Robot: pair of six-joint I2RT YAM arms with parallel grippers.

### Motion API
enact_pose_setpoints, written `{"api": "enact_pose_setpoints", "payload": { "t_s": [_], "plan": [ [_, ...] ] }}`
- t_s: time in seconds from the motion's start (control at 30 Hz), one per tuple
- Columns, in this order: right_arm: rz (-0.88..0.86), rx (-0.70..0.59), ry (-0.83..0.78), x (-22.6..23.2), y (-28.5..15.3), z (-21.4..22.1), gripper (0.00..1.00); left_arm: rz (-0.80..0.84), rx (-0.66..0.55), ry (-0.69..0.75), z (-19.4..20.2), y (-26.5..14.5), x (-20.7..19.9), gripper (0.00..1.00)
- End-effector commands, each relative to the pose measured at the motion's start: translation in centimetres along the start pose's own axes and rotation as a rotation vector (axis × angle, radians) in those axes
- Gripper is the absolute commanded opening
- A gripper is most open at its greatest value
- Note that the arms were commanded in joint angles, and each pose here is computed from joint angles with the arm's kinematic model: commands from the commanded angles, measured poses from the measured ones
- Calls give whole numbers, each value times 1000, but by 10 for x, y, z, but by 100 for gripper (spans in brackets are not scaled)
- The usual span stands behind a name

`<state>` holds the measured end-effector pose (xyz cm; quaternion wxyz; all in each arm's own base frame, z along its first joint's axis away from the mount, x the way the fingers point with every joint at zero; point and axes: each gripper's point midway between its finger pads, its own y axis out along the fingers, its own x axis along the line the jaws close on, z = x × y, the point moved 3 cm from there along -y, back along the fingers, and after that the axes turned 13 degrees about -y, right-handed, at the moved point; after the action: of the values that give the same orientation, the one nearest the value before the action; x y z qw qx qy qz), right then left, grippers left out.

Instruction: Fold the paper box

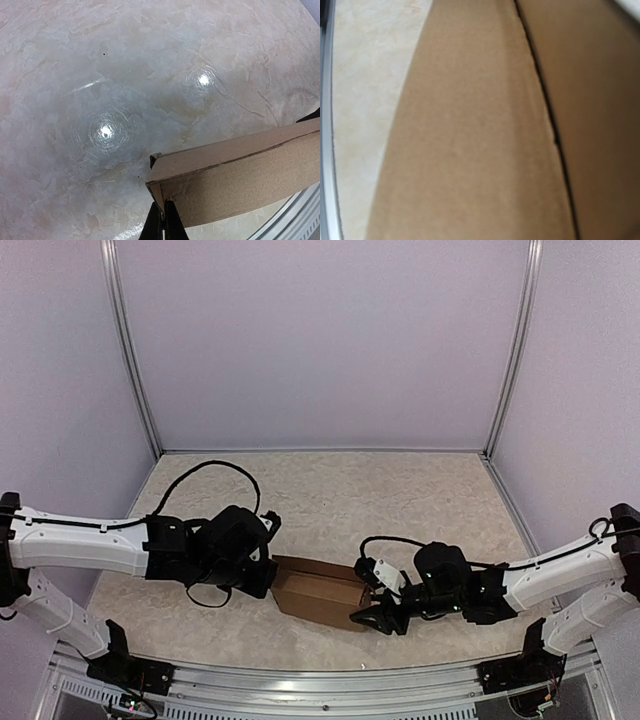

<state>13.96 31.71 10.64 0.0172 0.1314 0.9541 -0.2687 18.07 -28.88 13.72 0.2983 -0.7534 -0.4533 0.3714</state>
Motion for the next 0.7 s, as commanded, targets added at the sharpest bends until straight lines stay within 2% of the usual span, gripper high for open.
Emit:
{"api": "enact_pose_setpoints", "payload": {
  "t_s": [0.0, 0.23, 0.5, 0.67],
  "plan": [
    [96, -50, 24, -14, 4, -6, 24, -20, 104, 49, 26, 7, -2, 0],
    [126, -37, 59, -17, 9, 7, 27, -30, 113, 72, 33, 9, -6, 0],
    [194, -20, 85, -26, 9, 11, 43, -37, 113, 88, 35, 11, -12, 0],
    [216, -22, 98, -31, 7, 9, 58, -48, 119, 100, 37, 14, -16, 0]
  ]
}}
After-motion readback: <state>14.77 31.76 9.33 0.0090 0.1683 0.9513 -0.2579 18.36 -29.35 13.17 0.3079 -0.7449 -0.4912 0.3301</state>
